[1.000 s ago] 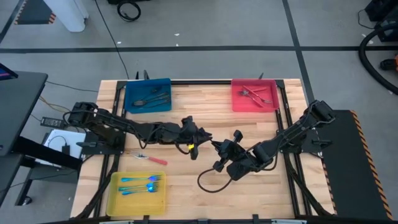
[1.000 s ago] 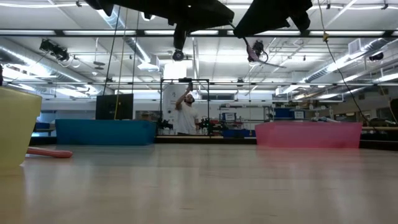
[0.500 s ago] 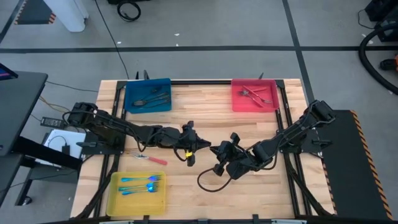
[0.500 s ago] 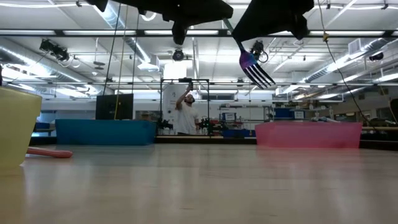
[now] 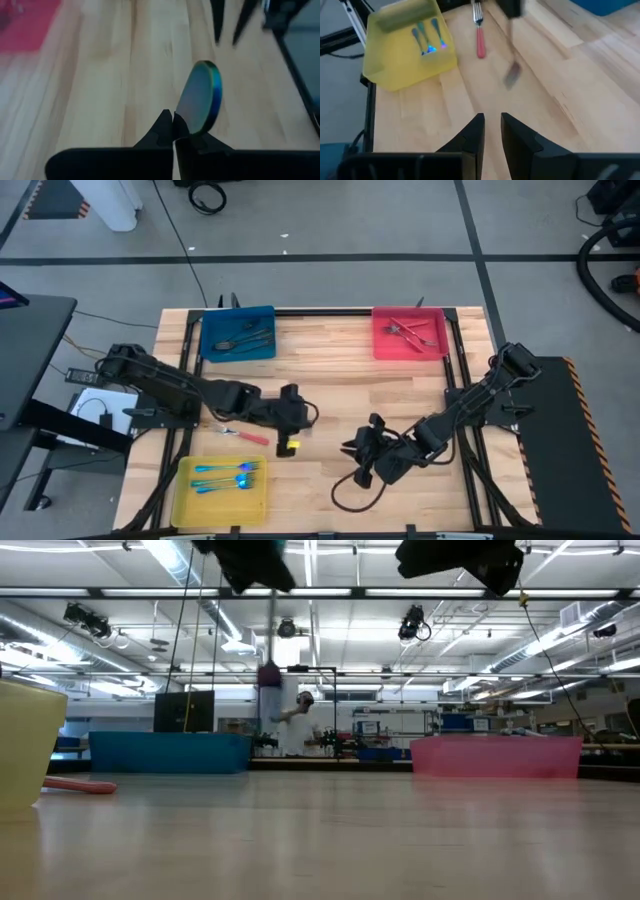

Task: Sort silverware by color (type)
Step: Put the iridescent fork into the yellow bin

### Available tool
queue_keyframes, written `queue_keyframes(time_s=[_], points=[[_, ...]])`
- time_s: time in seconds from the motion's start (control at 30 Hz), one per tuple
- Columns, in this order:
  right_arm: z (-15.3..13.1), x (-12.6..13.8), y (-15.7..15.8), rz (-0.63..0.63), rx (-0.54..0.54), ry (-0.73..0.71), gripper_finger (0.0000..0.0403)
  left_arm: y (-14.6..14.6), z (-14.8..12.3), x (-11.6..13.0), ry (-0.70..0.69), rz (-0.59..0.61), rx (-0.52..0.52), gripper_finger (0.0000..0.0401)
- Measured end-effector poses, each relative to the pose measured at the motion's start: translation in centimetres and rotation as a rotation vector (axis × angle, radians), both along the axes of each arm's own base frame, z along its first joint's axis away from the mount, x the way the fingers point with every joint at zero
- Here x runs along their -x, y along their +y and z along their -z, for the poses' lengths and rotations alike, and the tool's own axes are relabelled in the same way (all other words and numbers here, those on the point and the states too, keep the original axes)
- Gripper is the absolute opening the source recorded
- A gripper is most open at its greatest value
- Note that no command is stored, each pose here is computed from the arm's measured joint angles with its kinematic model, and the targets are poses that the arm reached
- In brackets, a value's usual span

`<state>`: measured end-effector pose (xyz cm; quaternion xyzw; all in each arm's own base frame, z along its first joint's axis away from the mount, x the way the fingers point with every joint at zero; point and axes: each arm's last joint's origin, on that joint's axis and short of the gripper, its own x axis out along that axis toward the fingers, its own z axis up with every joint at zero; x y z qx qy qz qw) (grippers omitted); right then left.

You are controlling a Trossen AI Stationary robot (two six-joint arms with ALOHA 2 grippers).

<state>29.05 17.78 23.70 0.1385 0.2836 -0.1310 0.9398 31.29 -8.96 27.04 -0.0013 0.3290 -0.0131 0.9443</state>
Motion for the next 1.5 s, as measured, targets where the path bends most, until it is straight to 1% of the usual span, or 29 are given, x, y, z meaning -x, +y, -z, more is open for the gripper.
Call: queue_keyframes(time_s=[0.07, 0.17, 0.33, 0.4, 0.5, 0.63, 0.8, 0.97, 1.07, 1.27, 1.37, 1.5], points=[[0.0, -0.1, 0.0, 0.001, 0.0, -0.003, 0.0071, -1.0, -1.3, 0.6, 0.068, 0.022, -0.007, 0.0003], [0.0, -0.1, -0.1, 0.005, 0.004, -0.003, 0.0071, -2.5, -3.8, 1.5, 0.122, 0.059, 0.002, 0.0004], [0.0, 0.0, -0.1, 0.006, 0.011, 0.004, 0.0071, -4.2, -7.2, 4.1, 0.265, 0.034, 0.037, 0.0005], [0.0, 0.0, -0.1, 0.006, 0.012, 0.004, 0.0071, -4.9, -8.0, 5.3, 0.325, 0.012, 0.057, 0.0005], [0.0, 0.0, -0.2, 0.008, 0.014, 0.004, 0.0071, -6.0, -8.4, 7.0, 0.41, -0.02, 0.081, 0.0005], [0.1, 0.0, -0.1, 0.006, 0.016, 0.005, 0.0071, -7.7, -7.5, 9.0, 0.499, -0.051, 0.079, 0.0006], [0.1, 0.0, -0.2, 0.007, 0.018, 0.006, 0.0071, -9.7, -6.5, 10.5, 0.529, -0.011, 0.103, 0.0006], [0.1, 0.0, -0.2, 0.009, 0.018, 0.006, 0.0071, -11.2, -6.1, 11.6, 0.558, -0.03, 0.127, 0.0006], [0.1, 0.0, -0.2, 0.009, 0.018, 0.006, 0.0071, -12.1, -5.2, 12.1, 0.612, -0.052, 0.09, 0.0006], [0.1, 0.0, -0.2, 0.009, 0.018, 0.007, 0.0071, -13.2, -2.6, 12.4, 0.742, -0.125, -0.054, 0.0006], [0.1, 0.0, -0.2, 0.009, 0.018, 0.007, 0.0071, -13.9, -1.3, 11.8, 0.772, -0.134, -0.095, 0.0006], [0.1, 0.0, -0.2, 0.009, 0.018, 0.007, 0.0071, -14.7, 0.6, 11.1, 0.822, -0.1, -0.167, 0.0006]])
